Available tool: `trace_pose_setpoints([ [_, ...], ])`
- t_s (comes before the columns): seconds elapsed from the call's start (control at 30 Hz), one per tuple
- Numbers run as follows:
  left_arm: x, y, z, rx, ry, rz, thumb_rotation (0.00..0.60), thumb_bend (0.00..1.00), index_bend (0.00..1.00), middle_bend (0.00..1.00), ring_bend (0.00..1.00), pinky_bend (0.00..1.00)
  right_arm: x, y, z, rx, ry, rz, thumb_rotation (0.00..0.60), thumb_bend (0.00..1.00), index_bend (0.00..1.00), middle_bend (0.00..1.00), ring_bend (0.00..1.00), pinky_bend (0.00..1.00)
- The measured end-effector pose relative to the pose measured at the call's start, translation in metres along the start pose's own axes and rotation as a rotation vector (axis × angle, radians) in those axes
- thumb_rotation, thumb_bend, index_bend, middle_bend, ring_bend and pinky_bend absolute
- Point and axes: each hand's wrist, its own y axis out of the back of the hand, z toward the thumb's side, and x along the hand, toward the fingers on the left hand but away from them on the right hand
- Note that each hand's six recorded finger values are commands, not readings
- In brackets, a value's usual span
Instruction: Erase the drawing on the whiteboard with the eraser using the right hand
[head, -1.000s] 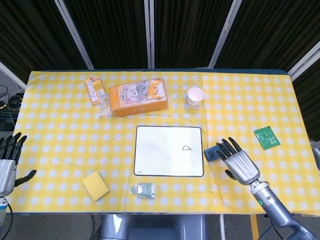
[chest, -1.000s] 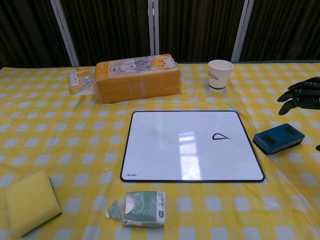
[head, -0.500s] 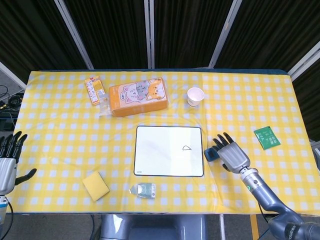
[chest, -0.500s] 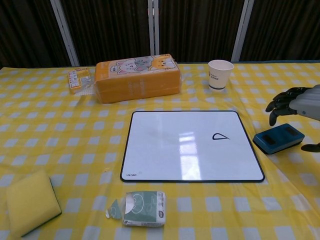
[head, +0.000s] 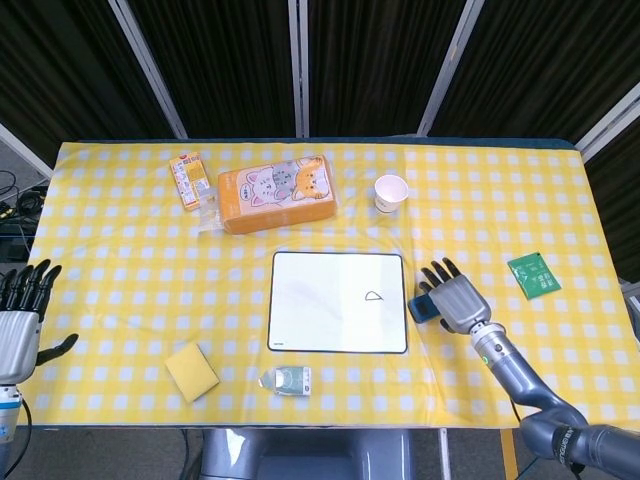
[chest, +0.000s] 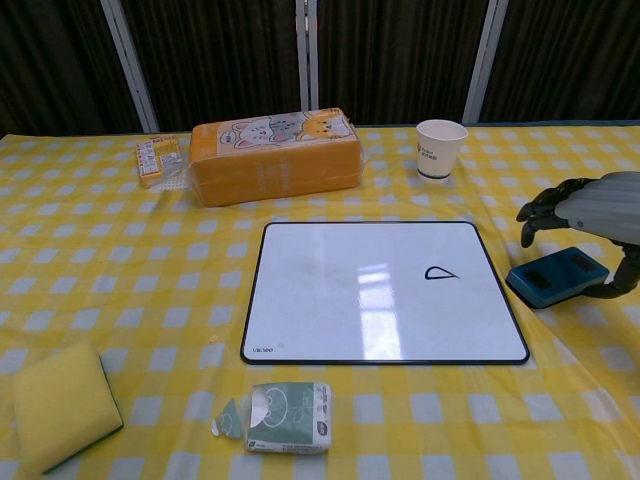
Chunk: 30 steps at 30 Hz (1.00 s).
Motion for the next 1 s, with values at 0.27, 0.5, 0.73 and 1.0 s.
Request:
trace_pose_setpoints([
  [0.27, 0.000, -0.001, -0.001, 0.001, 0.003, -0.004, 0.600, 0.14, 0.00, 0.00, 0.00, 0.00, -0.006, -0.003, 0.003, 0.016, -0.022, 0.024, 0.600, 0.17, 0.30, 0.09, 0.03, 0.07],
  [0.5, -0.002, -0.001, -0.003, -0.002, 0.005, -0.005, 0.600, 0.14, 0.00, 0.00, 0.00, 0.00, -0.011, -0.004, 0.012, 0.027, -0.037, 0.038, 0.600, 0.19, 0.34, 0.11, 0.03, 0.10],
  [0.73, -0.002, 0.000, -0.003, -0.005, 0.004, -0.005, 0.600, 0.14, 0.00, 0.00, 0.00, 0.00, -0.013, -0.003, 0.018, 0.038, -0.043, 0.038, 0.600, 0.20, 0.35, 0.13, 0.03, 0.13],
  [1.0, -0.002, -0.002, -0.002, -0.006, 0.001, -0.010, 0.600, 0.14, 0.00, 0.00, 0.00, 0.00, -0.012, -0.003, 0.016, 0.037, -0.056, 0.031, 0.600, 0.24, 0.44, 0.23, 0.10, 0.21],
])
